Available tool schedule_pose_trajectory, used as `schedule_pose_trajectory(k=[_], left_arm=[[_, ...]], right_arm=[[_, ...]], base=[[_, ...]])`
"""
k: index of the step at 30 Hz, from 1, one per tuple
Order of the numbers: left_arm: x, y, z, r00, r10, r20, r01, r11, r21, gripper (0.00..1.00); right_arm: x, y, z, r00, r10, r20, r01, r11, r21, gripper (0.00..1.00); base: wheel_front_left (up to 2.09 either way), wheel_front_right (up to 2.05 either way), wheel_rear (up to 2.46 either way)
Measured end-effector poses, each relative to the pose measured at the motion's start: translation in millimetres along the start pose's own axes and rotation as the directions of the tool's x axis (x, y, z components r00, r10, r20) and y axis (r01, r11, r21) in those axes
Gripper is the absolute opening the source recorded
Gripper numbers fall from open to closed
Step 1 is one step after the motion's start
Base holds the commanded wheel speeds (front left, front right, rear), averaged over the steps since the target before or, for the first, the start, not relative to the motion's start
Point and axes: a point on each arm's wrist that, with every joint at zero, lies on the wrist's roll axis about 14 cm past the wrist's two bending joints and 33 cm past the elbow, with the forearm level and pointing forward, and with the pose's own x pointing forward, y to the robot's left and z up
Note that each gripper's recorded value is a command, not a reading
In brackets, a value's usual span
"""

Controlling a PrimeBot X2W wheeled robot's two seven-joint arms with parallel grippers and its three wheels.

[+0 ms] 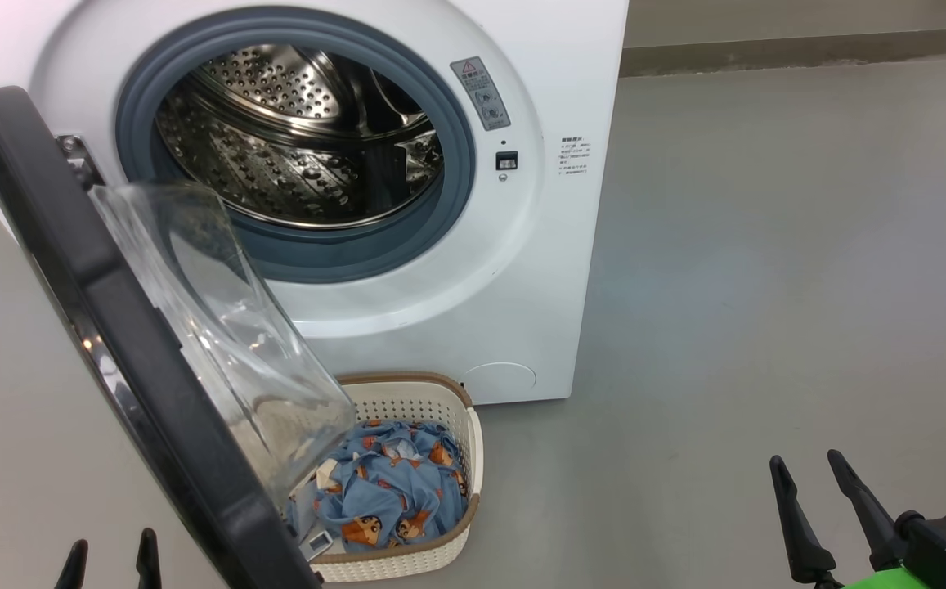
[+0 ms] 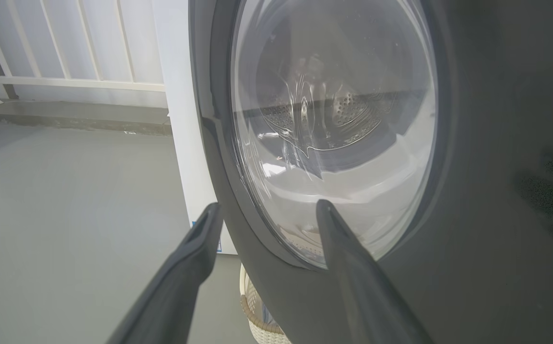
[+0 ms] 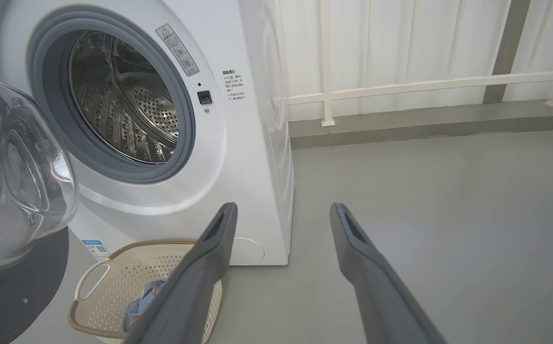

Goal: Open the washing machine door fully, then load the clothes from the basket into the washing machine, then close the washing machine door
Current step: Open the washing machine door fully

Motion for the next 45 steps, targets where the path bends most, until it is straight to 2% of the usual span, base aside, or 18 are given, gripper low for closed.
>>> schedule_pose_trajectory(k=[21,22,23,24,35,38,42,45], left_arm=[[-0.7,5.1,-0.6,1.000,0.015,-0.003,-0.015,1.000,0.003,1.00],[-0.9,5.3,-1.2,1.000,0.016,-0.005,-0.016,1.000,0.001,0.49],[-1.3,5.7,-2.7,1.000,0.018,-0.009,-0.018,1.000,-0.002,0.05],[-1.9,6.5,-4.6,1.000,0.021,-0.015,-0.021,1.000,-0.009,0.00],[-4.0,14.3,-8.5,0.999,0.047,-0.028,-0.047,0.999,-0.015,0.00],[-4.6,26.3,-4.5,0.996,0.092,-0.015,-0.092,0.996,-0.019,0.00],[-2.0,44.6,29.1,0.981,0.174,0.091,-0.173,0.985,-0.013,0.00],[1.2,55.4,77.4,0.943,0.231,0.240,-0.235,0.972,-0.013,0.00]], right_arm=[[-2.9,-11.0,-11.9,0.999,-0.031,-0.041,0.030,0.999,-0.024,1.00],[-2.8,-11.1,-11.9,0.999,-0.031,-0.040,0.030,0.999,-0.024,1.00],[-2.7,-11.3,-11.9,0.999,-0.032,-0.040,0.031,0.999,-0.024,1.00],[-2.7,-11.4,-11.8,0.999,-0.032,-0.040,0.031,0.999,-0.024,1.00],[-1.1,-10.1,-13.5,0.999,-0.028,-0.045,0.027,0.999,-0.024,1.00],[-0.5,-9.6,-13.9,0.999,-0.026,-0.046,0.025,0.999,-0.024,1.00],[1.0,-7.6,-14.0,0.999,-0.018,-0.047,0.017,0.999,-0.032,1.00],[2.5,-5.9,-14.1,0.999,-0.013,-0.047,0.011,0.999,-0.032,1.00]], base=[[0.00,0.00,0.00],[0.00,0.00,0.00],[0.00,0.00,0.00],[0.00,0.00,0.00],[0.00,0.00,0.00],[0.00,0.00,0.00],[0.00,0.00,0.00],[0.00,0.00,0.00]])
